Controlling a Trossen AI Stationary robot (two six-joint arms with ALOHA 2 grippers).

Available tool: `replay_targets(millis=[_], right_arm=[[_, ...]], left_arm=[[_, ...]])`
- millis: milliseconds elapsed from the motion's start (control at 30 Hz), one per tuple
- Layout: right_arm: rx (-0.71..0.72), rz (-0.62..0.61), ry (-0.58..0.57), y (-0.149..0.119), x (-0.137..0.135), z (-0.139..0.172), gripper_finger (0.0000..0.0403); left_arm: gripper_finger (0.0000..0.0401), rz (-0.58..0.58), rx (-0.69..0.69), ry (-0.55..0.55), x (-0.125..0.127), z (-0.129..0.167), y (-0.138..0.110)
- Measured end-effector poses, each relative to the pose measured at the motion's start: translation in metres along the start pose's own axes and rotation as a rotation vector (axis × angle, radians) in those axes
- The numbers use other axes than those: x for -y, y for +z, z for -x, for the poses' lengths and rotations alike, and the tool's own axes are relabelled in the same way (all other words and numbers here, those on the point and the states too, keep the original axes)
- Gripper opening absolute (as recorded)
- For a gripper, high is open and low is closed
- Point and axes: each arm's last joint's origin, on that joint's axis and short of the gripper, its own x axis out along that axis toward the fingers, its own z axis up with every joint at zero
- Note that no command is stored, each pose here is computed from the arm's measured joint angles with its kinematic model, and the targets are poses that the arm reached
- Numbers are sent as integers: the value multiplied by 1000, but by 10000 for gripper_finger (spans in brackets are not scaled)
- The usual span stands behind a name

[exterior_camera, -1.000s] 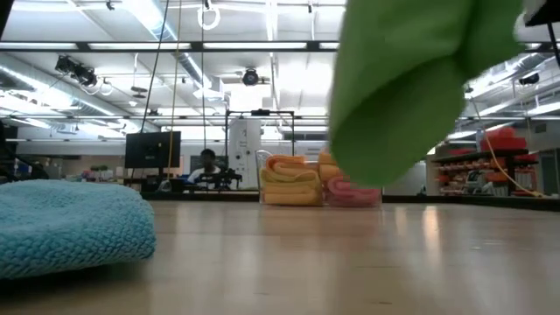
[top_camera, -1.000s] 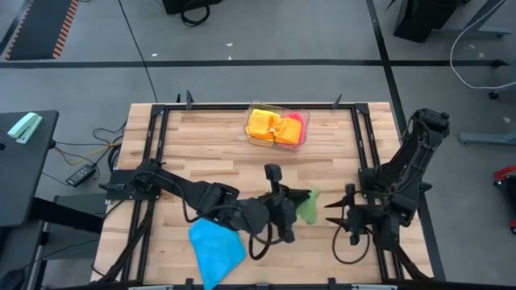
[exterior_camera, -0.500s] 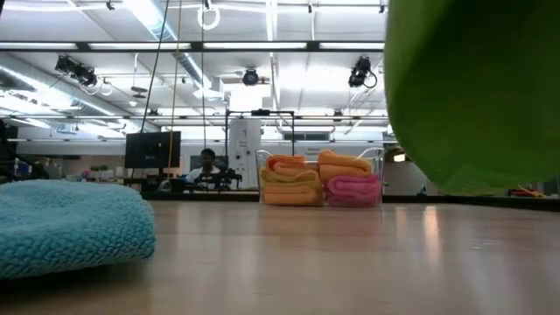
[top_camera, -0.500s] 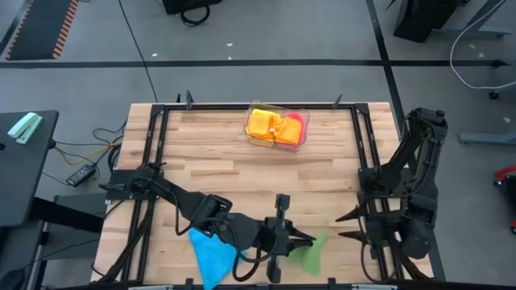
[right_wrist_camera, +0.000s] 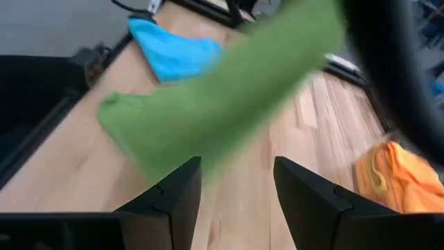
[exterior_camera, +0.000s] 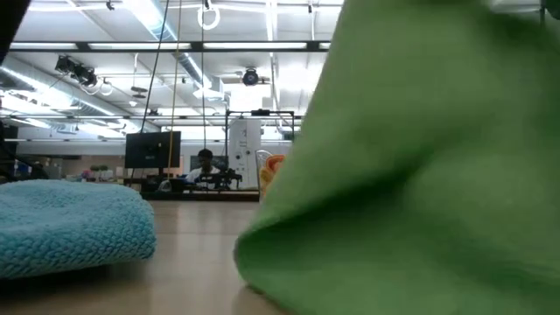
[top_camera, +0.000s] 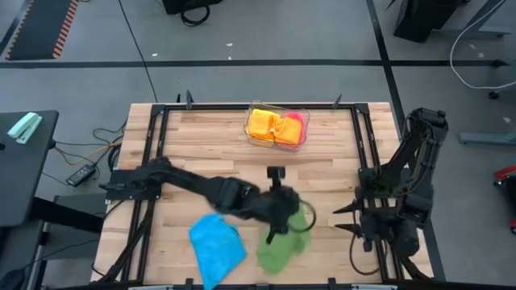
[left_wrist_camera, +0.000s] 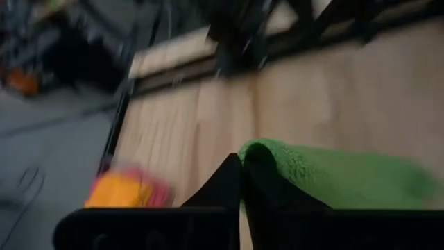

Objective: Fold microfiber towels
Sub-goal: Fold the green microfiber cloth

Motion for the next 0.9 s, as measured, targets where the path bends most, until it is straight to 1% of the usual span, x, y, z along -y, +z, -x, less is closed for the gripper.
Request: replay_targets(millis=[133,233,300,333,400,467,533,633,733,800,900], right_arm=[[-29,-32,-31,-12,1,-11,190],[-52,-57,-35,-21,1,-19,190],[-60,-79,-30,-27,1,-25,190],[-59,-89,-29,-30,0,-28,190],[-56,-110,-29,-37,-1,-34,190],[-55,-122,-38,-45,-1,-40,190],[-62,-130,-52,-52,1,-46,190],[-71,-155,-58,-63,2,-54,190],[-78,-187,-57,-69,4,-62,190],[-83,-189,-58,-73,6,-65,190],[-89,-189,-67,-74,8,-69,190]], left_arm=[[13,6,-140,51,-13,-40,-19],[25,-8,-218,77,-19,-66,-31],[32,-8,-249,88,-25,-75,-36],[34,-10,-269,91,-28,-76,-39],[33,22,-268,90,-32,-80,-39],[26,14,-300,82,-34,-80,-42],[19,29,-304,82,-34,-80,-43],[13,11,-336,81,-34,-78,-46],[17,-3,-388,75,-34,-76,-51],[26,16,-400,34,-32,-78,-53],[36,67,-388,-64,-25,-85,-53]])
